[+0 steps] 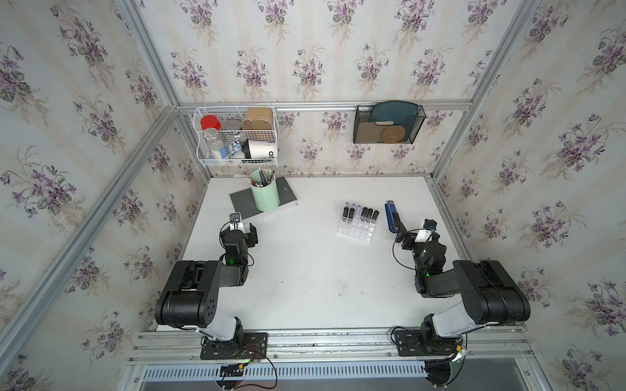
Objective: Arrange the lipsticks in the organizer
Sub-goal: Reset both arms
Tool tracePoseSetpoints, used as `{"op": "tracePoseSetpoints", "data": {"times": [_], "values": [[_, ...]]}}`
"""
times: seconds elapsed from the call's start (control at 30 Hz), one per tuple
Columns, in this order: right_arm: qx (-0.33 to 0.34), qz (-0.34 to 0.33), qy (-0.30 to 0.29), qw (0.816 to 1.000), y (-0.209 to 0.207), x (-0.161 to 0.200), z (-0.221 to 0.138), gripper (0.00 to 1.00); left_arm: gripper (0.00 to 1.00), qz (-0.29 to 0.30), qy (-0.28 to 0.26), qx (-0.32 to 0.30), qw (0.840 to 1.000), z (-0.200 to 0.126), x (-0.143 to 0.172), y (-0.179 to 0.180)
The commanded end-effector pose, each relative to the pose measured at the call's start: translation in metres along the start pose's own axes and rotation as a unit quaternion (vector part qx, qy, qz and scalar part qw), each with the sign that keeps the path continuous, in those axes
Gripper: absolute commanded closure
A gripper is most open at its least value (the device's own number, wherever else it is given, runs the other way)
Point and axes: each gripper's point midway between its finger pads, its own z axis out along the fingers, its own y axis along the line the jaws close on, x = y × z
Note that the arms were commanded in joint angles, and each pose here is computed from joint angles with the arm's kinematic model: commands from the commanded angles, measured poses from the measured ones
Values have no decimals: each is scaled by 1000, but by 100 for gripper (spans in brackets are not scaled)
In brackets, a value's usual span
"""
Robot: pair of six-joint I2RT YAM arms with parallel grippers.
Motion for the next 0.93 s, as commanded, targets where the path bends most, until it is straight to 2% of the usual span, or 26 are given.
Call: {"op": "tracePoseSetpoints", "data": {"times": [0.0, 0.9], "values": [[11, 6, -20, 1000, -3, -9, 0, 0, 17, -2, -8, 5, 1000, 0, -4, -2], [11, 6, -19, 1000, -3, -9, 0, 0, 16, 4, -5, 16, 1000, 1, -4, -6]]}}
